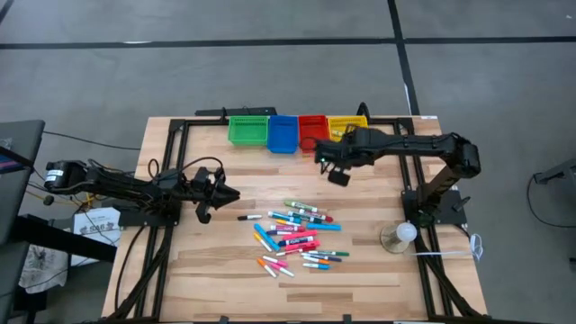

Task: Pick & Place Markers
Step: Put the large orange highlighter pen into the yellow bin

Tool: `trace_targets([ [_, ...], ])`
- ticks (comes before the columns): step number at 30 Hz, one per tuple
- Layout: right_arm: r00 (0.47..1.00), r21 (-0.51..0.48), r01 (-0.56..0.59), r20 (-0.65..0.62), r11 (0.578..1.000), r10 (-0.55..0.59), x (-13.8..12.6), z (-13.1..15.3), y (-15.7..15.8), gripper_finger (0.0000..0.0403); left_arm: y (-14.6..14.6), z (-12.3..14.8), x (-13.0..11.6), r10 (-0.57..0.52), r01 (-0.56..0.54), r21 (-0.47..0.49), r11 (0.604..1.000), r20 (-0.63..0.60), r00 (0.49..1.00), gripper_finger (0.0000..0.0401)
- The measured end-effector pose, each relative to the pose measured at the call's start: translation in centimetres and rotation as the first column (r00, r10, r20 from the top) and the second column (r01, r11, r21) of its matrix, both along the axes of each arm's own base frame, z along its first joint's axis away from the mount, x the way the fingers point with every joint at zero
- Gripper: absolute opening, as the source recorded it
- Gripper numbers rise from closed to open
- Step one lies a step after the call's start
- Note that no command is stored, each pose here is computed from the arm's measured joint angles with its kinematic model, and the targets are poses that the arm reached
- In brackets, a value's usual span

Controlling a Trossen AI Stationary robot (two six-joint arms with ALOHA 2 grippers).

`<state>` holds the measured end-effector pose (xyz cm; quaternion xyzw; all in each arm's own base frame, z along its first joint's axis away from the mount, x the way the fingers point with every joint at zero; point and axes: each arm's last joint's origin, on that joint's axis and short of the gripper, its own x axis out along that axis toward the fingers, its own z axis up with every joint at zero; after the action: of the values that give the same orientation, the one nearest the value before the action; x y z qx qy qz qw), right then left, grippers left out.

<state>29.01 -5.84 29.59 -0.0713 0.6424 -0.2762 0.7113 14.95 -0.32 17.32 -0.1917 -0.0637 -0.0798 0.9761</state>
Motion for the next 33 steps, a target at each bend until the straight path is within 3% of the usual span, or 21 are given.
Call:
trace_targets([
  [11,0.99,0.02,0.094,-0.109,0.995,-0.091,-2.9,-1.8,-8.1,0.0072,0.1,0.0,0.0,0.038,-0.038,-0.016,0.999,-0.002,0.999,0.0066],
  [18,0.99,0.102,0.137,-0.057,0.985,-0.132,-5.3,-4.0,-13.0,0.0072,0.1,0.0,0.0,0.039,-0.039,-0.008,0.999,-0.001,0.999,0.0066],
  [33,0.985,0.104,0.142,0.087,0.984,-0.152,-7.2,-4.8,-17.0,0.0072,0.1,0.0,0.0,0.042,-0.042,-0.006,0.999,-0.001,0.999,0.0066],
])
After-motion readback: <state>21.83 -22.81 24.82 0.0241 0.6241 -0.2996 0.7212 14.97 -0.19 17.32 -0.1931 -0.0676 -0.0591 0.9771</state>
